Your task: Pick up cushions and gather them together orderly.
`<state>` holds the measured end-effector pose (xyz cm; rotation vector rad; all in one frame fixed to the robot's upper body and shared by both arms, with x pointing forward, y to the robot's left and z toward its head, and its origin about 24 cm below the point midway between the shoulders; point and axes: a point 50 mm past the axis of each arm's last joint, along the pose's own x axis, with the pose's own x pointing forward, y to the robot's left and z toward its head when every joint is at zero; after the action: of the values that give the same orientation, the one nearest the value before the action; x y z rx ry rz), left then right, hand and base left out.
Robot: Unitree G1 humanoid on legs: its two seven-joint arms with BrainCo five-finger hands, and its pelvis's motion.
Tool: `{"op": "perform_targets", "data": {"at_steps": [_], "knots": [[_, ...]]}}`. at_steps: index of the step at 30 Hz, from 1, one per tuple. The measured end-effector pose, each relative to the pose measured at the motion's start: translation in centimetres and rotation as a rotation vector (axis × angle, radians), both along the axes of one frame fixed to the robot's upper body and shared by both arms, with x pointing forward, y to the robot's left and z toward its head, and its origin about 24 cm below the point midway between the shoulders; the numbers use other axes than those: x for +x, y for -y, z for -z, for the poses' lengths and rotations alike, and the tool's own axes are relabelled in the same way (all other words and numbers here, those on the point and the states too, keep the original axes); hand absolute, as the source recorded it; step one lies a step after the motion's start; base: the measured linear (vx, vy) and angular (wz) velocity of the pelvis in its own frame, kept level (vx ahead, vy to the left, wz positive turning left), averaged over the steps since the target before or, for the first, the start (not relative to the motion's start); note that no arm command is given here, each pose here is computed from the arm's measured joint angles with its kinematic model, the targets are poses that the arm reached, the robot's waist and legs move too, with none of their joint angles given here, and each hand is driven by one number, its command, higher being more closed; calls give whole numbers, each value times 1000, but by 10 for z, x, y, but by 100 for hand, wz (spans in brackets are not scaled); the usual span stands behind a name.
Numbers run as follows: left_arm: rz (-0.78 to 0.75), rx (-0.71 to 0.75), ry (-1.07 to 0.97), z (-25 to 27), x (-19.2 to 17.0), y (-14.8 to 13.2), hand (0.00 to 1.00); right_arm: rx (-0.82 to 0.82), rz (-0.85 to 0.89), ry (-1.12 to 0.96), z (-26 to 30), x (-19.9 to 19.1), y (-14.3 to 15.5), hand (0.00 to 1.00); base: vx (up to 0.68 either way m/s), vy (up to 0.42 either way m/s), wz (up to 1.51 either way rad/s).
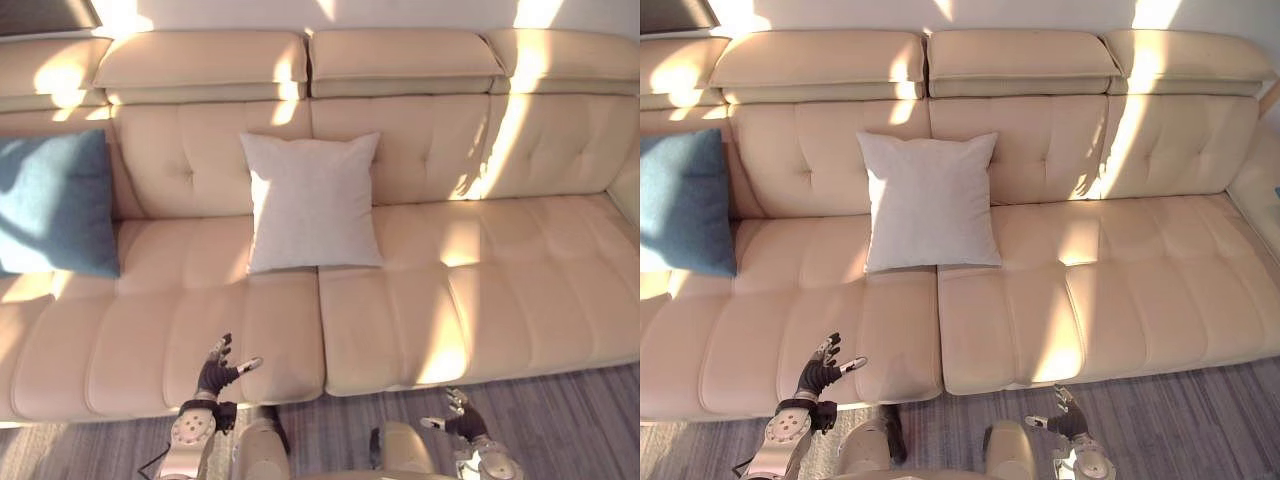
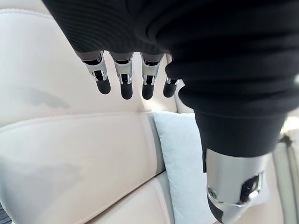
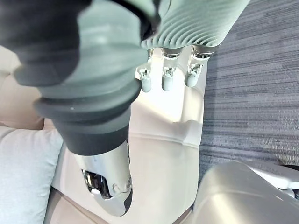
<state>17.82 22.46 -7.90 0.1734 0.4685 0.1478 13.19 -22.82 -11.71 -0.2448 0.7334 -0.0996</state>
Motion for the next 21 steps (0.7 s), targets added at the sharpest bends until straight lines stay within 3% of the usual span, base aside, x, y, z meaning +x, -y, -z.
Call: {"op": "perform_targets", "data": {"at_steps": [3, 10, 21], "knots": [[-23, -69, 4, 3, -4, 16, 0, -28, -2, 57, -10, 12, 7, 0, -314, -217, -21], [-46, -97, -7, 6, -11, 18, 0, -44, 54, 67, -13, 12, 19, 0, -276, -119, 4], [-60, -96, -64, 16, -18, 16, 0, -49, 62, 93, -18, 26, 21, 0, -77, 119, -37]]}}
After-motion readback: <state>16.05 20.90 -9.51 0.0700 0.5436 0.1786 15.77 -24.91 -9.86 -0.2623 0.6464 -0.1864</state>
